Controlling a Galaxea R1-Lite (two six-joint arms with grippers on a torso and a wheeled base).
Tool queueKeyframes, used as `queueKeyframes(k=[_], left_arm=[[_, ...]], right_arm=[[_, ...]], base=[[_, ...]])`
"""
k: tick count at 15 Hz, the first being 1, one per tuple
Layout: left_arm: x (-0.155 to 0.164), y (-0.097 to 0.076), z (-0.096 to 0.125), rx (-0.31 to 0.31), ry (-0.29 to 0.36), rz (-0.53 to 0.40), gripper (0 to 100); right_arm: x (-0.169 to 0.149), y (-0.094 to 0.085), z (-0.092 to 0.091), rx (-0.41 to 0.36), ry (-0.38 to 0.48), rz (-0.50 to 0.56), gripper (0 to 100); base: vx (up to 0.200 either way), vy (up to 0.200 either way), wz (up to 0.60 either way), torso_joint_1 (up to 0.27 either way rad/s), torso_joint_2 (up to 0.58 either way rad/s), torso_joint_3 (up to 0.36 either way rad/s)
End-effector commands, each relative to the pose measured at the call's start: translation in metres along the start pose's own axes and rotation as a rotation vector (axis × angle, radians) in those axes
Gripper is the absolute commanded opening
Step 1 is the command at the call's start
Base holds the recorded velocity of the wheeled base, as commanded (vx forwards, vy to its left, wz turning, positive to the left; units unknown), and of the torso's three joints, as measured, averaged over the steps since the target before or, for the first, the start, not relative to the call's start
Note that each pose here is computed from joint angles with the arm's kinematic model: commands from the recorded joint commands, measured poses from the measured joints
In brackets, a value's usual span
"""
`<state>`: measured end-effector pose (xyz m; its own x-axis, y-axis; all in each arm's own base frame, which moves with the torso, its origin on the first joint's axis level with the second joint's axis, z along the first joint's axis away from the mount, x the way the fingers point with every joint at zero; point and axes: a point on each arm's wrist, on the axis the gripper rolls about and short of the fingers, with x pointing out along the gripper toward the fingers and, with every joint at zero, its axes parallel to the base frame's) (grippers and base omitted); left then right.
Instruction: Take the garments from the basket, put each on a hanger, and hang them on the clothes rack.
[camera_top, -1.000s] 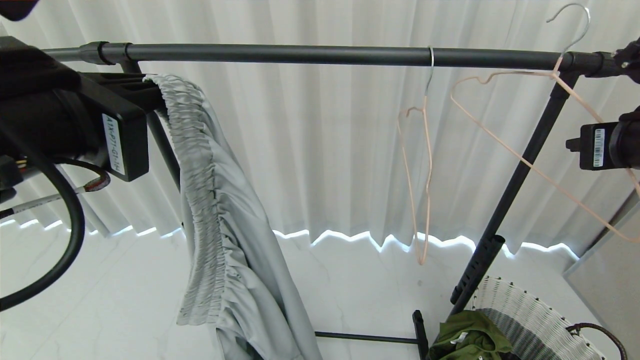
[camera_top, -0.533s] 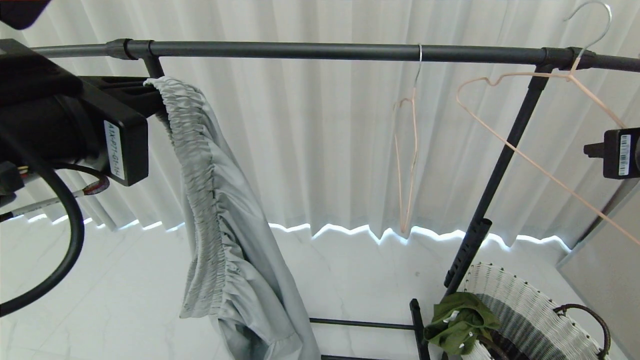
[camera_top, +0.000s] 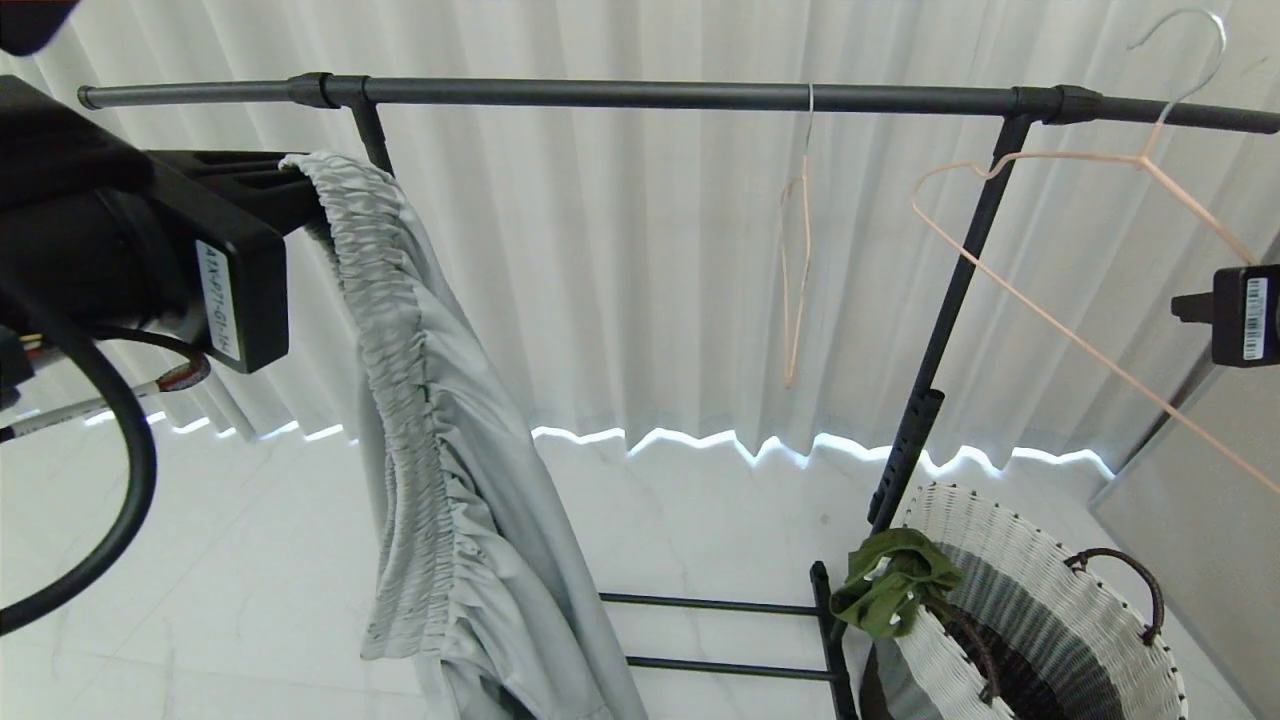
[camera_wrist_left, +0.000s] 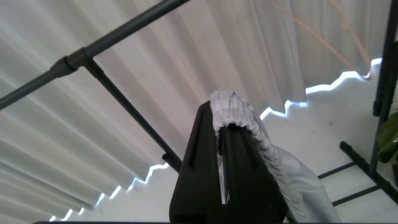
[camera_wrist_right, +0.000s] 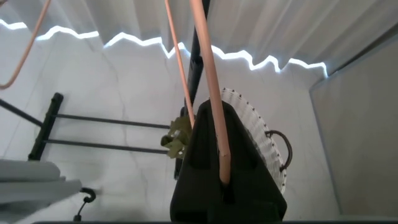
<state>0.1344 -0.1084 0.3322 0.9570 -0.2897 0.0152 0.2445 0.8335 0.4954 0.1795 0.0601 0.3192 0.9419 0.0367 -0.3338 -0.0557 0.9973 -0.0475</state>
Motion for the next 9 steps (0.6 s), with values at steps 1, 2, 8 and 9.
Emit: queueKeyframes(k=[1, 2, 8, 9], left_arm=[[0.0007, -0.0004, -0.0005, 0.002, 0.003, 0.000, 0], [0.0011, -0.0007, -0.0006, 0.003, 0.006, 0.003, 0], [0.0044, -0.0019, -0.0022, 0.009, 0.038, 0.038, 0], [0.0044, -0.0019, -0.0022, 0.009, 0.038, 0.038, 0]], right_arm=[[-0.0039, -0.0008, -0.0026, 0.000, -0.002, 0.007, 0], [-0.0051, -0.0013, -0.0048, 0.000, -0.001, 0.006, 0], [-0.0087, -0.0023, -0.0070, 0.001, -0.003, 0.020, 0], [-0.0087, -0.0023, -0.0070, 0.002, -0.003, 0.020, 0]], base=[[0.000, 0.000, 0.00, 0.000, 0.00, 0.000], [0.000, 0.000, 0.00, 0.000, 0.00, 0.000], [0.000, 0.167, 0.00, 0.003, 0.00, 0.000], [0.000, 0.200, 0.00, 0.012, 0.01, 0.002]])
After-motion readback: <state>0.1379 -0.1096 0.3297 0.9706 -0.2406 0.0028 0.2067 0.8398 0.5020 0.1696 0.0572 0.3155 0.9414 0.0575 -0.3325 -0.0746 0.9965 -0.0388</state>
